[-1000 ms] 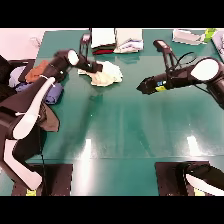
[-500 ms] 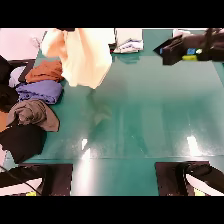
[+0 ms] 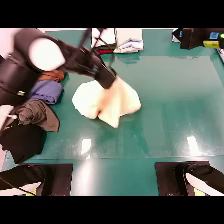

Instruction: Fold the shirts.

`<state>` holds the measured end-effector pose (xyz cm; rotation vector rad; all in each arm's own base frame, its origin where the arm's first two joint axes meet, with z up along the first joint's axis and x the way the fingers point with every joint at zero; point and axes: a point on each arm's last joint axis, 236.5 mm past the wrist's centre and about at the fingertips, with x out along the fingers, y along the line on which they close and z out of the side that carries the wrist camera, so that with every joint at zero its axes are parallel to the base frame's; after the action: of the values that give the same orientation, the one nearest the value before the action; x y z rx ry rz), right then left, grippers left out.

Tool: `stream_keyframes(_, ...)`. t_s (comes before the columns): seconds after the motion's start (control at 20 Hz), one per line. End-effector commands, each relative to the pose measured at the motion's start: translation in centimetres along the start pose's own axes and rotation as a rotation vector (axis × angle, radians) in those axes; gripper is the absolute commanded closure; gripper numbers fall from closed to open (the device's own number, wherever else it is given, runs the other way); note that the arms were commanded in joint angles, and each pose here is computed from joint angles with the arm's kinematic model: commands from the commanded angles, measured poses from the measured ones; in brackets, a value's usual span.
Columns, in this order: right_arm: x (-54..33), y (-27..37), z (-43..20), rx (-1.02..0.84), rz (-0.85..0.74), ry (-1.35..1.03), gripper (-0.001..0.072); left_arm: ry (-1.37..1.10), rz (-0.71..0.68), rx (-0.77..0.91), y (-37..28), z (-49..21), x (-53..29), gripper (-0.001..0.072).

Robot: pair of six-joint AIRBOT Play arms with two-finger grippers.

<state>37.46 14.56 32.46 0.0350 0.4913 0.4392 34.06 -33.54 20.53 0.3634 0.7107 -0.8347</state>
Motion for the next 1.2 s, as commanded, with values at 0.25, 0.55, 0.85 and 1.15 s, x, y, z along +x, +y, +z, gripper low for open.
stream_keyframes(0.25, 0.1, -1.6, -1.3, 0.041, -0.034, 0.057, 0.0698, 0.161, 0.390, -0.416, 21.0, -9.8, -1.3, 0.0059)
stream_keyframes(0.55, 3.8, -2.3, -5.0, 0.070, -0.025, 0.220, 0.0697, 0.485, 0.326, -0.607, 23.6, -24.1, 6.8, 0.0056)
stream_keyframes(0.85, 7.0, -3.1, -8.2, 0.092, -0.025, 0.344, 0.0697, 0.539, 0.183, -0.708, 21.2, -27.2, 12.7, 0.0088)
stream_keyframes(1.15, 8.2, -3.5, -12.9, 0.114, -0.025, 0.497, 0.0697, 0.530, 0.186, -0.698, 21.4, -27.1, 12.8, 0.0352)
